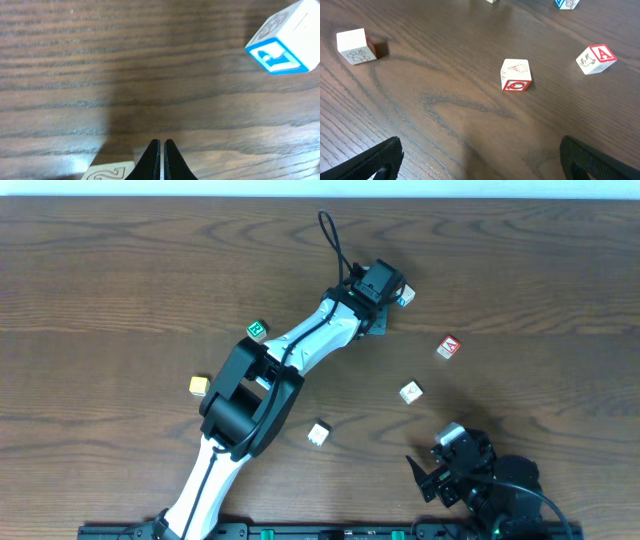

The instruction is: Spell out Ai2

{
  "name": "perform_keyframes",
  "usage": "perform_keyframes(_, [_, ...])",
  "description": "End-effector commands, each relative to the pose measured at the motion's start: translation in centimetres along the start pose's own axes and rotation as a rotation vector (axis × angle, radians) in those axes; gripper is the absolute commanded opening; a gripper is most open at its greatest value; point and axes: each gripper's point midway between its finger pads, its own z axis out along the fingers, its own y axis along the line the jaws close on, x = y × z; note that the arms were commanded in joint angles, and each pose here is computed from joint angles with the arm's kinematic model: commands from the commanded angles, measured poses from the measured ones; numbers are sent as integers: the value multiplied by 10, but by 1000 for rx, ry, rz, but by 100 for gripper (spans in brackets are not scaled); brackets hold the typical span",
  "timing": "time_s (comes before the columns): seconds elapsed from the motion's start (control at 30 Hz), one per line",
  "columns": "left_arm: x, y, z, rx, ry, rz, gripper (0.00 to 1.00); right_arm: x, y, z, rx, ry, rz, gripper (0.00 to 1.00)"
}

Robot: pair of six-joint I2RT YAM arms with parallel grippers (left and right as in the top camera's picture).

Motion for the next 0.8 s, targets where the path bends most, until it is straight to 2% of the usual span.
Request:
perform_keyframes(0.0, [-7,3,0,-14,-28,-12,6,4,2,2,-10,7,20,99])
perform_keyframes(0.77, [-11,21,-1,-99,-52,-47,6,4,2,2,-10,7,20,99])
